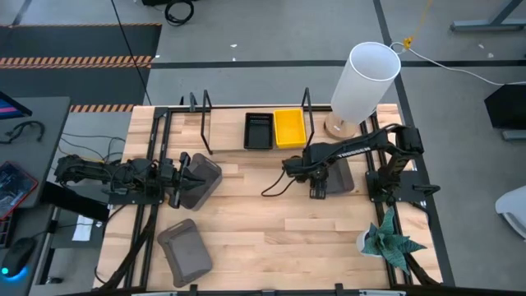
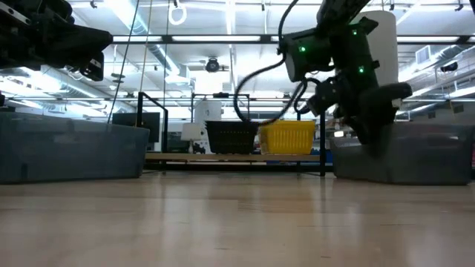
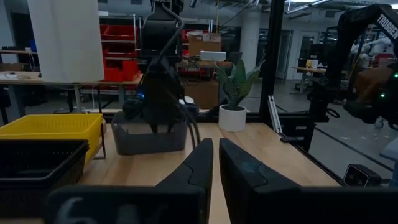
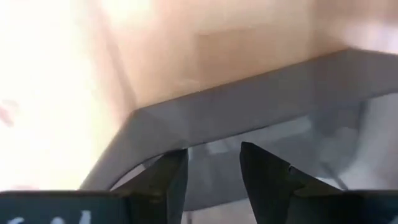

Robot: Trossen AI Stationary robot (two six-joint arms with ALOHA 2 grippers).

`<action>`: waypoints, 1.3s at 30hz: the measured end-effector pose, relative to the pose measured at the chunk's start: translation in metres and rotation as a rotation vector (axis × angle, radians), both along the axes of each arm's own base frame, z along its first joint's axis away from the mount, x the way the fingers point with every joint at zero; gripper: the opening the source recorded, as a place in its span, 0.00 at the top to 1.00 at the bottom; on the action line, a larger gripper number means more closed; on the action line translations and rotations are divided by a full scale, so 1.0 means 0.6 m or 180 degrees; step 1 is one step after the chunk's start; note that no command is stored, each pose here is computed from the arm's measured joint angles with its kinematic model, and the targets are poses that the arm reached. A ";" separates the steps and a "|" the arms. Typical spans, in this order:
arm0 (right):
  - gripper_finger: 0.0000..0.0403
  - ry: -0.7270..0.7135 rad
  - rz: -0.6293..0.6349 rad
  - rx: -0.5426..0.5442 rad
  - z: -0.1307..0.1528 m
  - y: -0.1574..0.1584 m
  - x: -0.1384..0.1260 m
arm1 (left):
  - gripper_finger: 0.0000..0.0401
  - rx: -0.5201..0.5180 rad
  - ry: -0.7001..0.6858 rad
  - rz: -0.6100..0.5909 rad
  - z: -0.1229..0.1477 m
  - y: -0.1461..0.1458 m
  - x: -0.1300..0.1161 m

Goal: Stack baskets on shelf by color
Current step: Move the gray bin to the center of the table, then stack the top left gray bin on top of the right gray bin

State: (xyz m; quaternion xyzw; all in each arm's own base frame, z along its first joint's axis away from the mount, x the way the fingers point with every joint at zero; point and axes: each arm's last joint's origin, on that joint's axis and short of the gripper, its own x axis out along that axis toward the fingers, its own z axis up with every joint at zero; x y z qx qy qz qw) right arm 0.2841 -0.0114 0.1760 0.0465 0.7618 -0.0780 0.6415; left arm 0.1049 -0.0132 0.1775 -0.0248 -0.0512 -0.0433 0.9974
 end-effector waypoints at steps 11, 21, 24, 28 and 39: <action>0.67 -0.0604 -0.0197 0.0555 -0.002 0.047 0.031 | 0.93 0.0000 0.0002 0.0000 0.000 0.000 0.000; 0.68 -0.1671 0.0083 0.0727 0.008 0.099 0.082 | 0.91 0.0000 -0.0001 0.0001 0.000 0.000 0.000; 0.68 -0.1895 0.0089 0.0781 0.012 0.110 0.092 | 0.92 0.0000 -0.0001 0.0001 0.000 0.000 0.000; 0.68 -0.2122 0.0150 0.0779 0.024 0.124 0.103 | 0.93 0.0000 0.0000 0.0000 0.000 0.000 0.000; 0.68 -0.2879 0.0466 0.0374 0.132 0.158 0.147 | 0.91 0.0000 0.0001 0.0000 0.000 0.000 0.000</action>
